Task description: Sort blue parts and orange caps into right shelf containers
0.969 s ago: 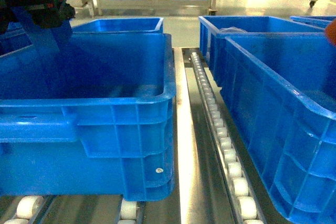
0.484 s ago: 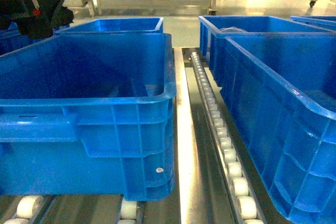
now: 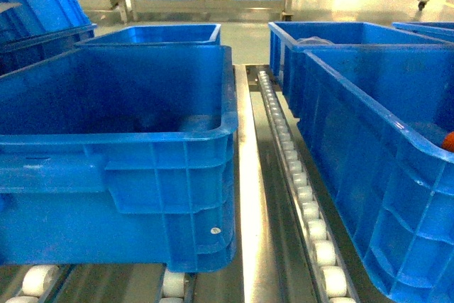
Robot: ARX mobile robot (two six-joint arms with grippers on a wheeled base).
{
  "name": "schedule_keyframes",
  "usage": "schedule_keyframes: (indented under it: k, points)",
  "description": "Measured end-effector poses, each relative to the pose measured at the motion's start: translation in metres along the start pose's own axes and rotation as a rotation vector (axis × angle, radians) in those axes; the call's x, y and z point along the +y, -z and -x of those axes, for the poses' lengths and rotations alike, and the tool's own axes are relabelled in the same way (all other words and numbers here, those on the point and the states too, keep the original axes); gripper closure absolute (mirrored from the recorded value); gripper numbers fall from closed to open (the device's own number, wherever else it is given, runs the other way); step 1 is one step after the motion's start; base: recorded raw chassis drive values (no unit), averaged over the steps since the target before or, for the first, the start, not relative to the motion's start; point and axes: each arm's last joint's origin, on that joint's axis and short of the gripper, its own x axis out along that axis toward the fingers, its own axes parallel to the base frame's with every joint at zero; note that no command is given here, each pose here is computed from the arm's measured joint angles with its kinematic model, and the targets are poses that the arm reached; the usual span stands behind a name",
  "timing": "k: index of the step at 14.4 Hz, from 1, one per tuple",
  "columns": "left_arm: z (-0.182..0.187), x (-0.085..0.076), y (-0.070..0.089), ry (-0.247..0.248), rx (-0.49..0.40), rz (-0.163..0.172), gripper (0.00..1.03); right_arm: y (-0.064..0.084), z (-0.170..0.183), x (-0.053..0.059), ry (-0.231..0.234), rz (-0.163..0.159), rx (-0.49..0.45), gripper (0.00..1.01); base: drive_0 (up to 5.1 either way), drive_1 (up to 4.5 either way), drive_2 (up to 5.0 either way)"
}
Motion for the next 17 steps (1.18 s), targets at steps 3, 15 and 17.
schedule_keyframes:
  k: [3,15,17]
  points:
    - [0.025,0.010,0.005,-0.011,0.001,-0.002,1.01,0.006,0.027,0.000,0.000,-0.003,0.003,1.00,0.0,0.00,0.0]
    - [0.080,0.010,0.012,-0.005,-0.014,-0.002,1.01,0.012,0.088,0.000,0.000,-0.004,-0.013,1.00,0.0,0.00,0.0]
    - [0.086,0.010,0.011,-0.005,-0.021,-0.002,1.01,0.010,0.094,0.000,0.000,-0.004,-0.021,1.00,0.0,0.00,0.0]
